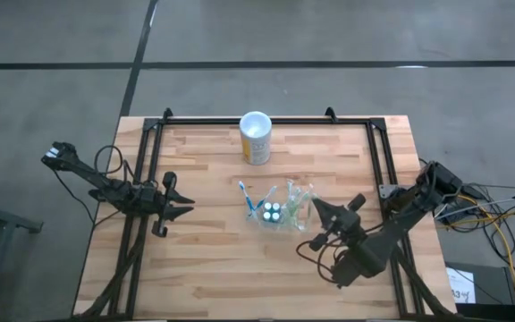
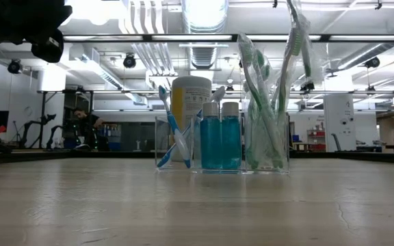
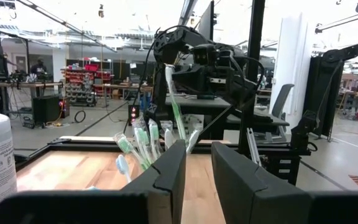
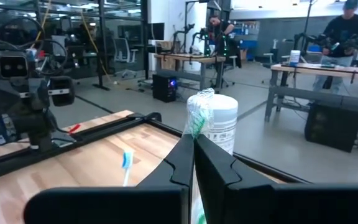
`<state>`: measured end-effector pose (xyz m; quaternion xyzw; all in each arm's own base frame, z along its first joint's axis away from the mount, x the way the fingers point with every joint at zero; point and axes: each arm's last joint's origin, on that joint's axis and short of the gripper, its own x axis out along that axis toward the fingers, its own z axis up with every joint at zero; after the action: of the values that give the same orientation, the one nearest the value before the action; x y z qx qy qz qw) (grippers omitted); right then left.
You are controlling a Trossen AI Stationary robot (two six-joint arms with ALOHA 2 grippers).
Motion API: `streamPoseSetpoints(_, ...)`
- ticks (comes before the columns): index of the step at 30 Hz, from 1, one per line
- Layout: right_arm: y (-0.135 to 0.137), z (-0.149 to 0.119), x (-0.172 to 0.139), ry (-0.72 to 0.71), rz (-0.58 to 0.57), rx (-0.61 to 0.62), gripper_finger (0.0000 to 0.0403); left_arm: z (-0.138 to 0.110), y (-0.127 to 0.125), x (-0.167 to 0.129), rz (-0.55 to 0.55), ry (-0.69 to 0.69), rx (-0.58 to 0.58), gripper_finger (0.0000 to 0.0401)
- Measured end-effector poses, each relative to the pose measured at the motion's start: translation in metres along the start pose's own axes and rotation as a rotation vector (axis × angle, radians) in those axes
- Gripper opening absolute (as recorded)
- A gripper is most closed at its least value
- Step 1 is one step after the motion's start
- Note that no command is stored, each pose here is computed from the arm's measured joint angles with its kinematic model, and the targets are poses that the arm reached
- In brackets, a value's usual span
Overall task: Pick & Place toothbrushing station
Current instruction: Put the green toothbrush into the right section of the transparent organizer
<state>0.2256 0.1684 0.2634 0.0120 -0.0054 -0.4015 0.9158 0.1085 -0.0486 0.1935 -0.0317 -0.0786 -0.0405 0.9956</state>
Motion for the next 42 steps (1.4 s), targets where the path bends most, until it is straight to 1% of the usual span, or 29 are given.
streamPoseSetpoints(4,-0.003,0.005,0.001,0.0,-0.002,0.019,0.0008,0.0,0.0,0.0,0.0,0.0,0.0,0.0083)
streamPoseSetpoints(8,-0.01,0.021,0.0,0.0,-0.001,0.076,0.0008,0.0,0.0,0.0,0.0,0.0,0.0,0.0083)
streamPoseSetpoints(13,-0.025,0.041,0.0,0.0,0.0,0.09,0.0008,0.0,0.0,0.0,0.0,0.0,0.0,0.0083)
streamPoseSetpoints(19,-0.042,0.061,-0.002,0.0,0.01,0.053,0.0008,0.0,0.0,0.0,0.0,0.002,0.001,0.0083)
streamPoseSetpoints(24,-0.056,0.081,-0.005,0.001,0.024,0.064,0.0008,-0.001,0.0,0.0,0.0,0.008,0.004,0.0083)
streamPoseSetpoints(26,-0.06,0.088,-0.008,0.001,0.039,0.044,0.0008,-0.001,0.0,0.0,0.0,0.008,0.004,0.0083)
streamPoseSetpoints(32,-0.065,0.1,-0.019,0.001,0.091,-0.023,0.0008,-0.001,0.0,0.0,0.0,0.01,0.005,0.0083)
streamPoseSetpoints(38,-0.068,0.111,-0.027,0.001,0.129,-0.031,0.0008,-0.002,0.0,0.0,0.0,0.015,0.007,0.0083)
streamPoseSetpoints(42,-0.062,0.122,-0.028,0.001,0.133,-0.041,0.0008,-0.002,0.0,0.0,-0.001,0.015,0.007,0.0083)
